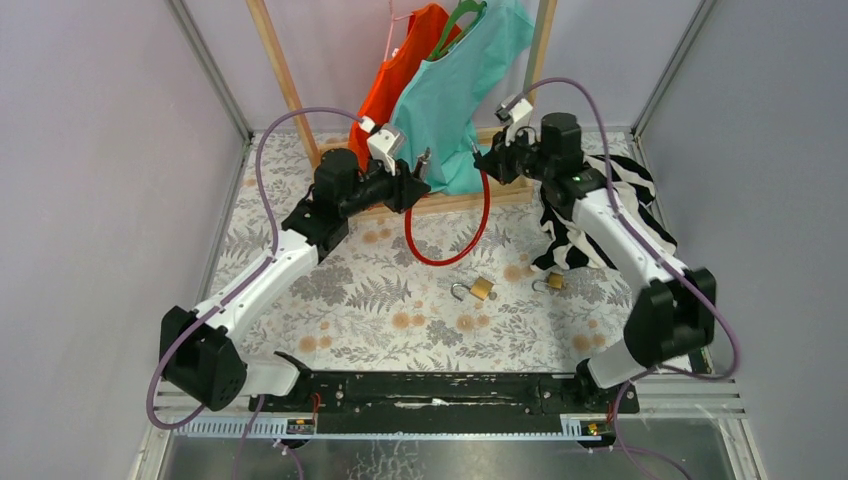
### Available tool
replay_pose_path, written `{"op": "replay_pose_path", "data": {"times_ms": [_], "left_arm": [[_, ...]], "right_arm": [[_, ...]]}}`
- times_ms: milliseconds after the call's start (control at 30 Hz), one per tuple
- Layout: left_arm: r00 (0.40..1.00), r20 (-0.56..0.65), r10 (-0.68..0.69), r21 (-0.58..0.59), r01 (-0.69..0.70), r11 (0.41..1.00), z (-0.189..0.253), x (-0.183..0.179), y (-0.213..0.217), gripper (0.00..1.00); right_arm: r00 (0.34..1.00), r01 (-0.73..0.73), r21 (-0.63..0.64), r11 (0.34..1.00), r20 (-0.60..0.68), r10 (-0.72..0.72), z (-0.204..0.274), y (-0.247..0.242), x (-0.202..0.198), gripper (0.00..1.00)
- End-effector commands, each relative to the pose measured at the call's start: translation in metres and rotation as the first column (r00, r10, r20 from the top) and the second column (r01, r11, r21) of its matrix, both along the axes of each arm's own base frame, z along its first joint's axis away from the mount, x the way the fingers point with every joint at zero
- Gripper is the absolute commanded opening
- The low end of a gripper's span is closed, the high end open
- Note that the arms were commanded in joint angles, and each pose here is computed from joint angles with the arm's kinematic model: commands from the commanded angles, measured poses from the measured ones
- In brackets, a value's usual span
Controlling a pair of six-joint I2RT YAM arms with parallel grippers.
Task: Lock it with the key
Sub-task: Lock the lock.
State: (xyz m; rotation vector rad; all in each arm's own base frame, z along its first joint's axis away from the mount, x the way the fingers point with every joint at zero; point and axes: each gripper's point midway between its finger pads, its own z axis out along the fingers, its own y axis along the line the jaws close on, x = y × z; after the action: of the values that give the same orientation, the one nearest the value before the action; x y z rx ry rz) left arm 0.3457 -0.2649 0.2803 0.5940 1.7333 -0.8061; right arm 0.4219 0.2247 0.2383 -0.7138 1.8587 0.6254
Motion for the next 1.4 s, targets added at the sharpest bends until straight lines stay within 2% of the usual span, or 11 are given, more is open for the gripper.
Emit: {"op": "replay_pose_path", "data": {"times_ms": [0, 133, 467, 667, 933, 1367], "left_arm": [[0.983, 0.166, -0.083, -0.013, 0.087, 0.996, 0.060, -0.012, -0.005, 0.00], [0.965, 0.159, -0.208, -0.029, 0.215, 0.976, 0.070, -0.031, -0.018, 0.00], [0.930, 0.138, -0.342, -0.032, 0.349, 0.936, 0.064, -0.059, -0.038, 0.00], [0.916, 0.132, -0.379, -0.042, 0.387, 0.921, 0.059, -0.069, -0.040, 0.00], [0.931, 0.138, -0.338, -0.025, 0.344, 0.938, 0.051, -0.066, -0.034, 0.00], [0.921, 0.122, -0.371, -0.024, 0.376, 0.926, 0.043, -0.069, -0.037, 0.00]], "right_arm": [[0.968, -0.190, 0.082, 0.978, 0.184, 0.172, 0.084, 0.018, -0.042, 0.00], [0.941, -0.291, 0.081, 0.953, 0.206, 0.270, 0.103, 0.026, -0.079, 0.00], [0.887, -0.423, -0.023, 0.906, 0.195, 0.419, 0.095, 0.041, -0.139, 0.00], [0.881, -0.432, -0.041, 0.901, 0.195, 0.431, 0.091, 0.037, -0.150, 0.00], [0.879, -0.445, -0.046, 0.894, 0.165, 0.446, 0.081, 0.031, -0.163, 0.00], [0.865, -0.486, -0.051, 0.873, 0.114, 0.488, 0.072, 0.043, -0.176, 0.00]]}}
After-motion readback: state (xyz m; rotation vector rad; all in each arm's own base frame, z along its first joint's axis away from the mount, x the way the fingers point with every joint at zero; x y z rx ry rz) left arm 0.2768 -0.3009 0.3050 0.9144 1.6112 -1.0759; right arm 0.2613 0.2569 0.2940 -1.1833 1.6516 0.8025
